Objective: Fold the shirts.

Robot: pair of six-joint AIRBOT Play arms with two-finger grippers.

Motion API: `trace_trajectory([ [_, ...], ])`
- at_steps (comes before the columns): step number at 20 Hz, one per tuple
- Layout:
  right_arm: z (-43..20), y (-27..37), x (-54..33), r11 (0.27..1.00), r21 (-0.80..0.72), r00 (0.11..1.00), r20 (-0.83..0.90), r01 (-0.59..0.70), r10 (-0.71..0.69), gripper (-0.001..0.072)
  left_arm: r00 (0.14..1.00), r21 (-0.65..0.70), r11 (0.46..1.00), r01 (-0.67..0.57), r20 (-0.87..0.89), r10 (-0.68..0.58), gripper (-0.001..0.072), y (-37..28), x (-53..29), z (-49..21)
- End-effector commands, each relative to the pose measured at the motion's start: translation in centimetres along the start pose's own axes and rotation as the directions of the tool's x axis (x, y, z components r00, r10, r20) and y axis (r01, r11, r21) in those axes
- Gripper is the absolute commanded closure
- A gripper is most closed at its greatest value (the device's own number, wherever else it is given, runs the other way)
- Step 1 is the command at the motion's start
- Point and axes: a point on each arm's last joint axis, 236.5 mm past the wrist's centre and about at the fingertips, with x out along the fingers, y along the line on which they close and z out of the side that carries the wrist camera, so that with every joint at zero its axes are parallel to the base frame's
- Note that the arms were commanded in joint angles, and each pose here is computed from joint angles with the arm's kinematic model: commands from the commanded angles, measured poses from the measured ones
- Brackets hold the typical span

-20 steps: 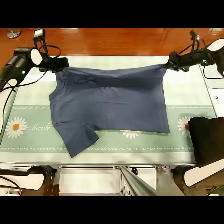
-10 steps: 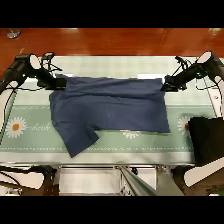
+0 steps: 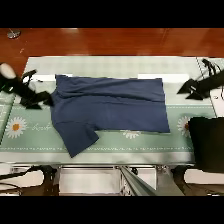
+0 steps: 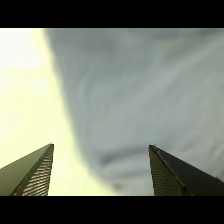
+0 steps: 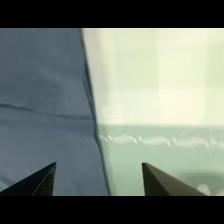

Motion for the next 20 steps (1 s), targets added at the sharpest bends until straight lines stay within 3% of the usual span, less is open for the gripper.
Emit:
trace_trajectory([
  [1,-5.1,-1.0,1.1,0.995,0.062,0.993,0.101,-0.074,0.068,0.0099,0.984,-0.178,0.969,0.172,0.073,-0.162,0.0003,1.4,1.1,-5.5],
  [5,-9.6,1.2,3.8,0.973,0.115,0.975,0.125,-0.198,0.184,0.0099,0.879,-0.321,0.83,0.457,0.308,-0.365,0.0003,-0.2,2.1,-7.2],
  [8,-10.6,2.8,4.5,0.951,0.132,0.956,0.123,-0.281,0.266,0.0099,0.85,-0.316,0.798,0.514,0.317,-0.422,0.0003,-2.0,3.8,-8.1],
  [10,-10.7,2.8,4.7,0.95,0.133,0.956,0.118,-0.283,0.268,0.0099,0.84,-0.303,0.791,0.531,0.308,-0.446,0.0003,-3.5,4.9,-8.6],
  [18,-10.3,2.5,4.5,0.95,0.146,0.957,0.133,-0.276,0.257,0.0099,0.859,-0.151,0.848,0.508,0.156,-0.487,0.0004,-8.3,6.7,-11.4],
  [19,-10.1,2.2,4.4,0.948,0.17,0.958,0.144,-0.271,0.248,0.0099,0.861,-0.124,0.854,0.505,0.141,-0.488,0.005,-8.7,6.9,-11.6],
  [20,-10.2,1.5,4.4,0.947,0.195,0.962,0.143,-0.257,0.232,0.0099,0.862,-0.092,0.86,0.503,0.135,-0.489,0.0473,-8.9,6.9,-11.7],
])
